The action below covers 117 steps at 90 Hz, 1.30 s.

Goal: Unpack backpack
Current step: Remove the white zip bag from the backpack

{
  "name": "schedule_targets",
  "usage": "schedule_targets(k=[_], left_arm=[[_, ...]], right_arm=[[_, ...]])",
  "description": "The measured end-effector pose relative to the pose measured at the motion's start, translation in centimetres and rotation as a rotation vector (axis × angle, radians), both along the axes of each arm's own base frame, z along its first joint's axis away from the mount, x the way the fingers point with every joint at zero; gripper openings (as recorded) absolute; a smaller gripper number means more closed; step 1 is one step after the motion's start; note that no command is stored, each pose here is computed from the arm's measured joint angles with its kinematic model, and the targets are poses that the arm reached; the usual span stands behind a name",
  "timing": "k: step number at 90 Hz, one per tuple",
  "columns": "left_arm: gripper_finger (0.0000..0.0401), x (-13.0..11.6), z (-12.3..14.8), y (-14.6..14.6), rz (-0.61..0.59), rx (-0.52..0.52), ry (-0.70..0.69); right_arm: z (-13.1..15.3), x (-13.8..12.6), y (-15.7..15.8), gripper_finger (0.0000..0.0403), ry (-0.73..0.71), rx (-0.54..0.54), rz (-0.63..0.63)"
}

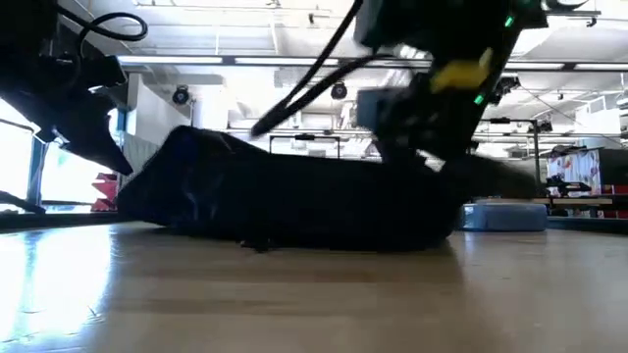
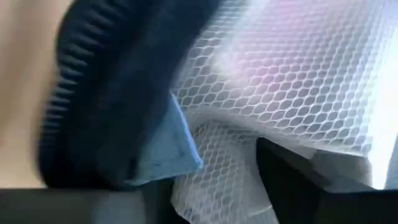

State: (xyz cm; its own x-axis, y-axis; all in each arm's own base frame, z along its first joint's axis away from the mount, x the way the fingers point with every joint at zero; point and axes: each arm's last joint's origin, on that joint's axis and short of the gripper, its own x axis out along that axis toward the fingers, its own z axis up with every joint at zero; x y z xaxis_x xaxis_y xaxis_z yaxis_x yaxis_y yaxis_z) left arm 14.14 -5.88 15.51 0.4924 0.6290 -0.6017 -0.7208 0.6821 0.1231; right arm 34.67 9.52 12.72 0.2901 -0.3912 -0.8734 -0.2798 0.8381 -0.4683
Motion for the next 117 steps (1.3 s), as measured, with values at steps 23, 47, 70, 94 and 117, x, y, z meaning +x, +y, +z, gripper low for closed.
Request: schedule_targets(k=[23,47,70,94,117], left_arm=[[0.0000,0.4,0.6,-0.4,-0.008,0.001,-0.036],[0.0000,2.5,6.9,-4.3,-0.178,0.149,-0.271],[0.0000,4.7,6.9,-7.0,-0.386,0.143,-0.285],[0.0000,6.5,2.4,-8.8,-0.429,0.155,-0.144],[0.0000,7.3,-1.3,-9.2,-0.387,0.162,-0.056]], right_arm=[[-0.7,1.7,-0.4,0.0020,-0.257,0.019,-0.227],[2.8,4.2,2.9,0.0001,-0.635,0.240,-0.087],[4.5,5.0,3.1,0.0000,-0.813,0.225,-0.096],[6.7,5.7,3.2,0.0000,-1.106,0.232,-0.252],[9.9,5.9,3.6,0.0000,-1.373,0.160,-0.259]])
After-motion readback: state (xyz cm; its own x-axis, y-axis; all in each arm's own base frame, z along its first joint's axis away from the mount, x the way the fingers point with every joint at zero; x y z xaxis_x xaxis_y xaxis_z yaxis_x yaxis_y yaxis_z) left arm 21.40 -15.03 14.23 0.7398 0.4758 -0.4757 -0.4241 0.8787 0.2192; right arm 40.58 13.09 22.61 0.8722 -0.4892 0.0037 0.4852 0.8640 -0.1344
